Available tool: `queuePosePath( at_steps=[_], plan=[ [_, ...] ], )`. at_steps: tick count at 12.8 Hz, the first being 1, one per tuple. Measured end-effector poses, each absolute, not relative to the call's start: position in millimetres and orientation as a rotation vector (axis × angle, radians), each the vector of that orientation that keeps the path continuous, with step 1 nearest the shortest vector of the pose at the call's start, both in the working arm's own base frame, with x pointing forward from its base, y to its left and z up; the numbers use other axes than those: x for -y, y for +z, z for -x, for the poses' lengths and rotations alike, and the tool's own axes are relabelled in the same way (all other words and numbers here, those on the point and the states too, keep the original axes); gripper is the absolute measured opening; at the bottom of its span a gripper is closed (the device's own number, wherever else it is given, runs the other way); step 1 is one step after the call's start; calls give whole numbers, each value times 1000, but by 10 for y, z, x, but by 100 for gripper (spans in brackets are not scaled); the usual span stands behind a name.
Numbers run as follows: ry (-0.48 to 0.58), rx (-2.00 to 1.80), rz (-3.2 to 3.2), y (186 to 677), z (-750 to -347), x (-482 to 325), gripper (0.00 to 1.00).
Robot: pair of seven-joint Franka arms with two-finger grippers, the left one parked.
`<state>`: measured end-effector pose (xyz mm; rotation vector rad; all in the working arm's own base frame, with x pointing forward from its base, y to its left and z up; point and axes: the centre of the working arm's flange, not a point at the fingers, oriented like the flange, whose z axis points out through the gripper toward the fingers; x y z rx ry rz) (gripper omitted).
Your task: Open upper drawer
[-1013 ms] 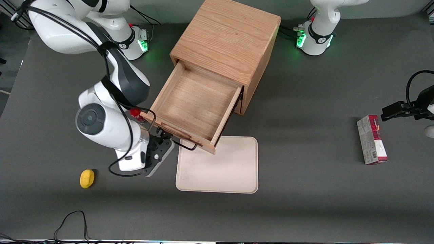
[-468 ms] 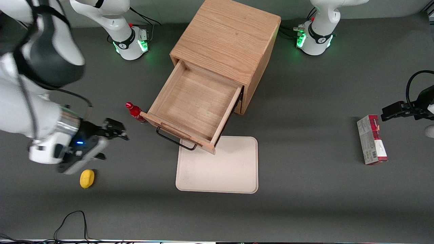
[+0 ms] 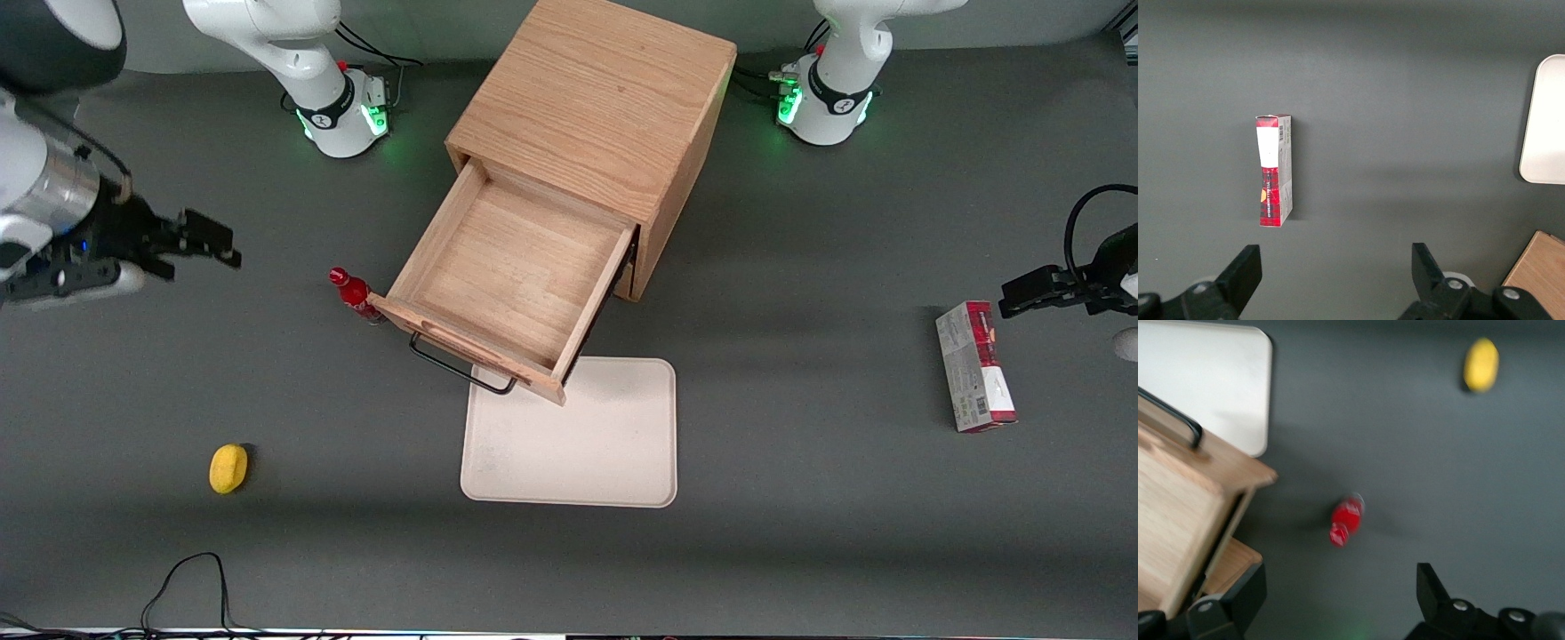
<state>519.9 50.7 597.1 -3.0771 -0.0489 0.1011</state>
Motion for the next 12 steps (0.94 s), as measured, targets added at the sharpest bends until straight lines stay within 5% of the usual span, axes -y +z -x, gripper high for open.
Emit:
queuePosePath(
  at_steps=[12],
  plan=[
    [9, -42, 3134, 6047, -5013, -263, 100]
  ],
)
